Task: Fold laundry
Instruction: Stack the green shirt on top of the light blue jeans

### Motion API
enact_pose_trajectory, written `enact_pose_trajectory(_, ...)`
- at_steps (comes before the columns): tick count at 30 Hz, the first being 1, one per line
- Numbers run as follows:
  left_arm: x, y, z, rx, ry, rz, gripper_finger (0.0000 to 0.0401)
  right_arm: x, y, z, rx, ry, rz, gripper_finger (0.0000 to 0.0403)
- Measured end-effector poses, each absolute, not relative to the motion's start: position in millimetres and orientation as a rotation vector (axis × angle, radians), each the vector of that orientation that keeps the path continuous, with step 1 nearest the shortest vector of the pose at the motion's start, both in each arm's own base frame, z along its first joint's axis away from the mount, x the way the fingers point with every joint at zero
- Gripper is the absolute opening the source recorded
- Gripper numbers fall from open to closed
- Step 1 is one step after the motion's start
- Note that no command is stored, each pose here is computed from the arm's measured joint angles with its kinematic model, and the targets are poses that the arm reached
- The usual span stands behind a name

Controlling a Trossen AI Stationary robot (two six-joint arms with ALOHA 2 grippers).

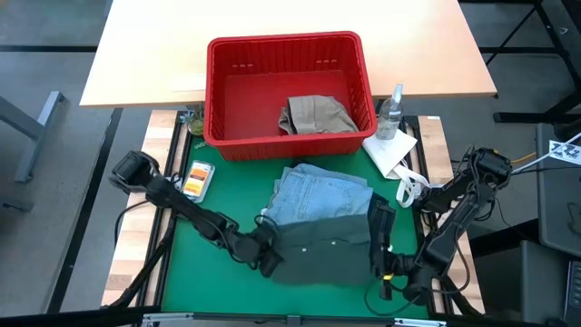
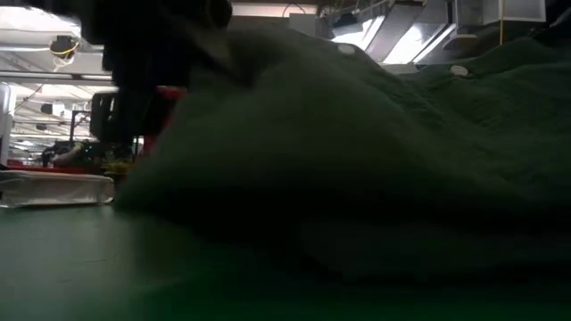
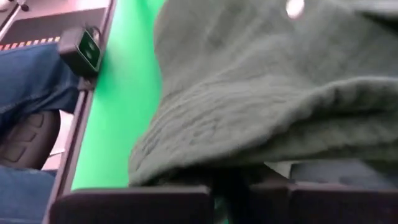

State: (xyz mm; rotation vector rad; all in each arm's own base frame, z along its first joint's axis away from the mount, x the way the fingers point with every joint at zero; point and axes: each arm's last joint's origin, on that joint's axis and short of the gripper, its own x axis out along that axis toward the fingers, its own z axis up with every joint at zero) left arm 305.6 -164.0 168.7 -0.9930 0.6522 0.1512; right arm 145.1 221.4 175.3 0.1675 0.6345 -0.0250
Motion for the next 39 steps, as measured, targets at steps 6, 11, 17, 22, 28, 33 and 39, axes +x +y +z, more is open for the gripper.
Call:
enact_pose_trajectory(6, 304.4, -157.9, 188.8, -1.028, 0.588, 0.128, 0.0009, 150.4, 227.9, 190.9, 0.08, 0.555, -0.024, 0.0005)
enact_pose_trajectory(11, 303.7, -152.2, 202.2, -1.057, 0.554, 0.102, 0.0006, 153.3, 230.6, 199.8, 0.028, 0.498, -0.045, 0.0006)
enact_pose_trajectory(17, 306.9, -146.0, 219.2, -1.085, 0.459, 0.044, 0.0006, 155.2, 230.2, 205.5, -0.028, 0.425, -0.103, 0.0006)
enact_pose_trajectory(22, 312.1, -142.3, 227.4, -1.129, 0.397, -0.016, 0.0006, 155.1, 227.9, 209.7, -0.04, 0.375, -0.148, 0.0006)
enact_pose_trajectory(28, 317.1, -136.7, 237.3, -1.167, 0.332, -0.094, 0.0006, 153.0, 222.6, 221.6, -0.077, 0.318, -0.181, 0.0005)
enact_pose_trajectory(33, 325.1, -127.9, 251.6, -1.169, 0.281, -0.138, 0.0005, 150.3, 216.5, 233.9, -0.108, 0.275, -0.205, 0.0004)
enact_pose_trajectory(39, 341.1, -109.6, 279.8, -1.096, 0.214, -0.218, 0.0005, 151.5, 206.5, 246.8, -0.142, 0.246, -0.237, 0.0005)
